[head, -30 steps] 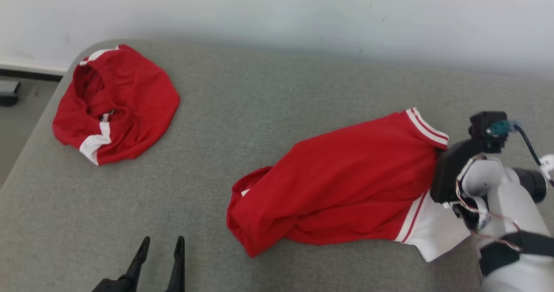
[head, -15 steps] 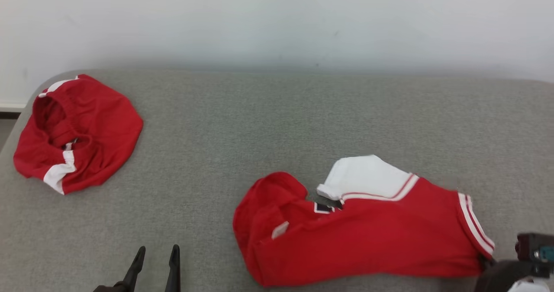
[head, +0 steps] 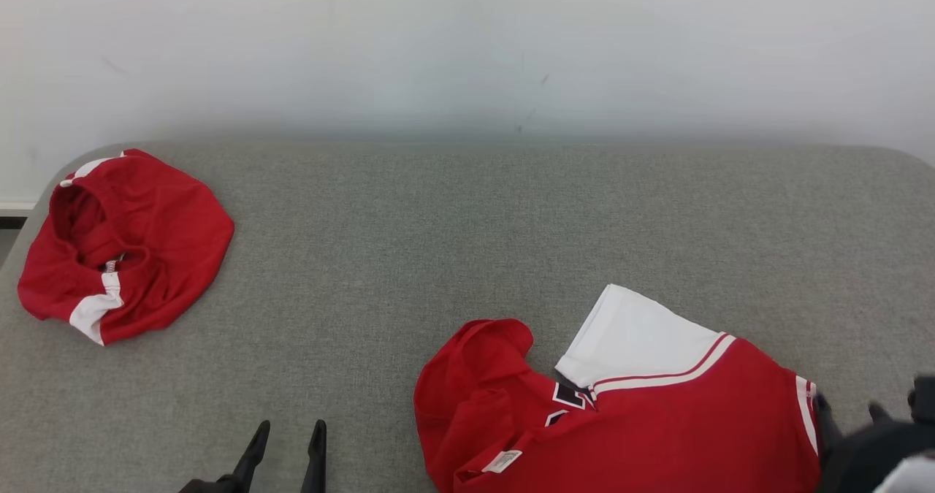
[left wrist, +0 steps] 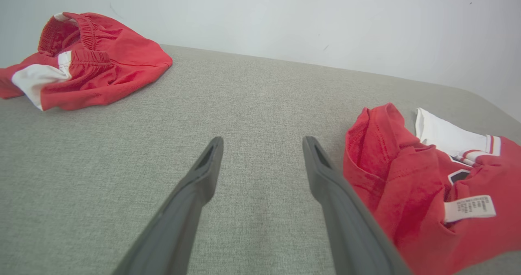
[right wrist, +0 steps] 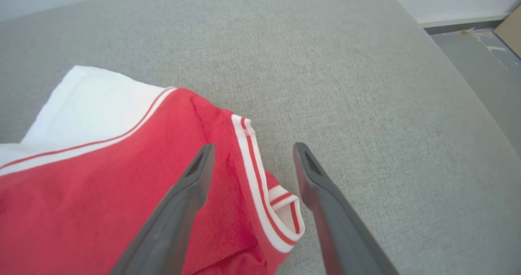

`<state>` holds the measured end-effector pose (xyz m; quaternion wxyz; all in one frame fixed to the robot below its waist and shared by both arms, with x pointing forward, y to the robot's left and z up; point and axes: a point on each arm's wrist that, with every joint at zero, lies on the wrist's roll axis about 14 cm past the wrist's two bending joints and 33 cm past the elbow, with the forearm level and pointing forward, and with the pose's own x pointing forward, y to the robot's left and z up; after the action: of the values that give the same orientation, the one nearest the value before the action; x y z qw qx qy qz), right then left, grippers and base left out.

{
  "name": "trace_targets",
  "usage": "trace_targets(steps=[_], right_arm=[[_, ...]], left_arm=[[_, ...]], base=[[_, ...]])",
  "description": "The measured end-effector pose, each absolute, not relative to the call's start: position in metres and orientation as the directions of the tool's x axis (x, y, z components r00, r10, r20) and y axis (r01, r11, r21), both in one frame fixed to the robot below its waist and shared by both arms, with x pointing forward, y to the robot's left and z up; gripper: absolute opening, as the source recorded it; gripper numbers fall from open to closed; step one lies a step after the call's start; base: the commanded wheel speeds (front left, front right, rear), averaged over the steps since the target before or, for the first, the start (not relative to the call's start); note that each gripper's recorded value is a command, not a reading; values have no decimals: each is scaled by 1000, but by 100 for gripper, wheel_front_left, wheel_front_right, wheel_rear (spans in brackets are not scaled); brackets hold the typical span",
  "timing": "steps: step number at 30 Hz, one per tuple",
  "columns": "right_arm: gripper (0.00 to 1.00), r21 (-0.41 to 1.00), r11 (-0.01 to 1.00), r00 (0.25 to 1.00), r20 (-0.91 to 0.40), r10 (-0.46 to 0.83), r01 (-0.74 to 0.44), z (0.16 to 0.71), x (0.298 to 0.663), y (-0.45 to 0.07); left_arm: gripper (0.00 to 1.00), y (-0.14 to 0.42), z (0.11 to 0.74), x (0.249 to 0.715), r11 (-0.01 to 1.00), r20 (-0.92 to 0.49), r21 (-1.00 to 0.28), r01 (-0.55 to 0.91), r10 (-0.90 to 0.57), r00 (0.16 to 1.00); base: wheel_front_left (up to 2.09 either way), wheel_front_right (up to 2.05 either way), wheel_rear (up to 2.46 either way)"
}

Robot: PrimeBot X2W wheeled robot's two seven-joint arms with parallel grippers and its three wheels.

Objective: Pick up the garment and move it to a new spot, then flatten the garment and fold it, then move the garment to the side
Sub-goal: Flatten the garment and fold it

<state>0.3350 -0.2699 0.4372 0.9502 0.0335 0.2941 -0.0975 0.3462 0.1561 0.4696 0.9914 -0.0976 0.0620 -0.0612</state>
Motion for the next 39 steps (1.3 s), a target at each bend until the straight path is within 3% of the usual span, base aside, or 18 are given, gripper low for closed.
trace_targets(steps=[4, 7, 17, 22, 27, 28, 29, 30, 39], right_arm=[[100, 37, 990, 883, -458, -102, 133, 476, 366, -247], [100, 48, 997, 883, -469, -34, 64, 482, 386, -223], [100, 8, 999, 777, -629, 42, -48, 438, 455, -194], [100, -8, 993, 677, -732, 74, -118, 403, 461, -176], [100, -26, 988, 648, -758, 81, -154, 390, 470, -172], [79, -30, 988, 641, -764, 77, -154, 388, 470, -174], [33, -31, 988, 636, -768, 73, -151, 386, 470, -176], [1, -31, 988, 634, -770, 71, -148, 385, 469, -177], [0, -64, 998, 715, -698, -42, -4, 396, 465, -235]], left_arm=[[100, 152, 468, 344, 970, -115, -216, 109, -136, 984], [100, 150, 467, 344, 969, -118, -221, 114, -143, 983], [100, 167, 464, 350, 973, -124, -222, 56, -85, 989], [100, 180, 456, 347, 976, -151, -217, 8, -42, 988], [100, 190, 450, 343, 977, -170, -211, -27, -10, 985], [100, 191, 450, 343, 977, -171, -210, -30, -7, 985], [100, 191, 449, 343, 977, -172, -210, -30, -7, 985], [100, 190, 449, 343, 977, -172, -211, -28, -9, 985], [100, 173, 451, 351, 975, -166, -218, 32, -70, 984]], base=[[0, 0, 0], [0, 0, 0], [0, 0, 0], [0, 0, 0], [0, 0, 0], [0, 0, 0], [0, 0, 0], [0, 0, 0], [0, 0, 0]])
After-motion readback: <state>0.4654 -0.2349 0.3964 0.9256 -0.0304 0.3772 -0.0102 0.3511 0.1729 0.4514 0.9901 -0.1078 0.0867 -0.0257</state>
